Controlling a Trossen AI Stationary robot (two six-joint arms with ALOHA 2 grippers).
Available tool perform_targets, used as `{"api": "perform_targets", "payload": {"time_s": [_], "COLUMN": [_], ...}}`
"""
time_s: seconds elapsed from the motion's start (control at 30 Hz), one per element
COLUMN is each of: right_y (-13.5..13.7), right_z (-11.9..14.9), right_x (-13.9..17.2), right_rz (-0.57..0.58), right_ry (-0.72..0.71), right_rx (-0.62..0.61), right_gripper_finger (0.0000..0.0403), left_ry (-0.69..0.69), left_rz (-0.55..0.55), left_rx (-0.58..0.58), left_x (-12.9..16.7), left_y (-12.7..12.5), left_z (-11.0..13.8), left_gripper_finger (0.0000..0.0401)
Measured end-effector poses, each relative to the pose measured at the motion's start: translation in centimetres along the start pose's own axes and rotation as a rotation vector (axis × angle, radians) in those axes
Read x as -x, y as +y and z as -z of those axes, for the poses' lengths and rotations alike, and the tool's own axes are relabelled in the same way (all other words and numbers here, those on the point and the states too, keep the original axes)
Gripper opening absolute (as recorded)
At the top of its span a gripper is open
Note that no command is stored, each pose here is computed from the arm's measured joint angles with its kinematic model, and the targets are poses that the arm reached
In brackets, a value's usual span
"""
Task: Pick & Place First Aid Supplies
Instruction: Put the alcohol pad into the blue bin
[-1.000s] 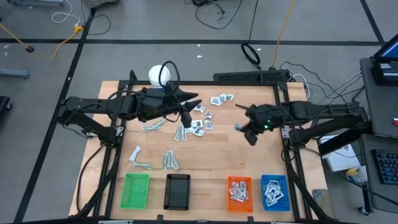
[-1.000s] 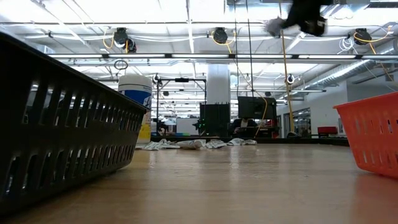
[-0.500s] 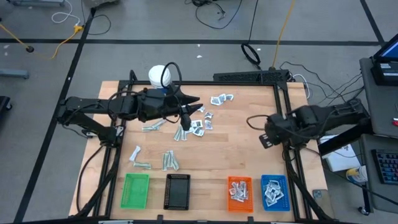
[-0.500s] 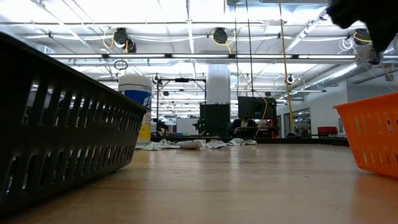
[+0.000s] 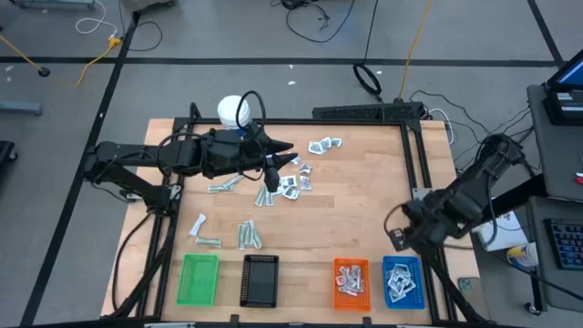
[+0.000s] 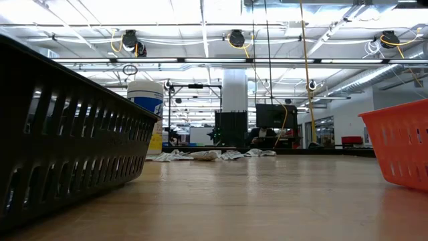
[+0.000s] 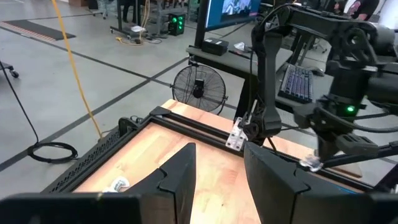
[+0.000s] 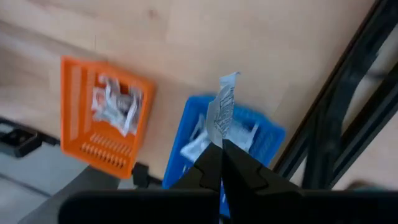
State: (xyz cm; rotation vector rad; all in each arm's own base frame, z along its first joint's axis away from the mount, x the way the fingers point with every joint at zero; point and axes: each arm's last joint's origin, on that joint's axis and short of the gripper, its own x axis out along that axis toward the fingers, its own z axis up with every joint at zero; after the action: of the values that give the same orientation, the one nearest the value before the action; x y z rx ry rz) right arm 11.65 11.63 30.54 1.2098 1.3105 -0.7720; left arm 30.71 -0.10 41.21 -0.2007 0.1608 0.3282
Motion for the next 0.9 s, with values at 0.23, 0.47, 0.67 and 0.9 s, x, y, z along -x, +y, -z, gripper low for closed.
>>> {"api": "perform_targets", "payload": {"time_s": [0.23,0.47,0.67,0.9], "right_y": [0.4,1.5,0.9,0.6], "right_z": [4.0,7.0,7.8,8.0], "right_x": [-1.6,-4.8,-8.1,-10.5], "right_rz": [-0.018,0.061,0.176,0.144], "right_ry": [0.084,0.104,0.048,0.081], "right_rx": [0.004,0.064,0.094,0.135], "right_gripper_finger": [0.0,0.0,0.0,0.0], "left_ry": [0.0,0.0,0.0,0.0], "left_rz": [0.001,0.001,0.002,0.004], "left_rx": [0.001,0.005,0.006,0.009], "left_x": [0.0,0.0,0.0,0.0], "left_y": [0.0,0.0,0.0,0.0], "left_z": [0.0,0.0,0.0,0.0], "left_gripper_finger": [0.0141,0.0141,0.0141,0.0141]}}
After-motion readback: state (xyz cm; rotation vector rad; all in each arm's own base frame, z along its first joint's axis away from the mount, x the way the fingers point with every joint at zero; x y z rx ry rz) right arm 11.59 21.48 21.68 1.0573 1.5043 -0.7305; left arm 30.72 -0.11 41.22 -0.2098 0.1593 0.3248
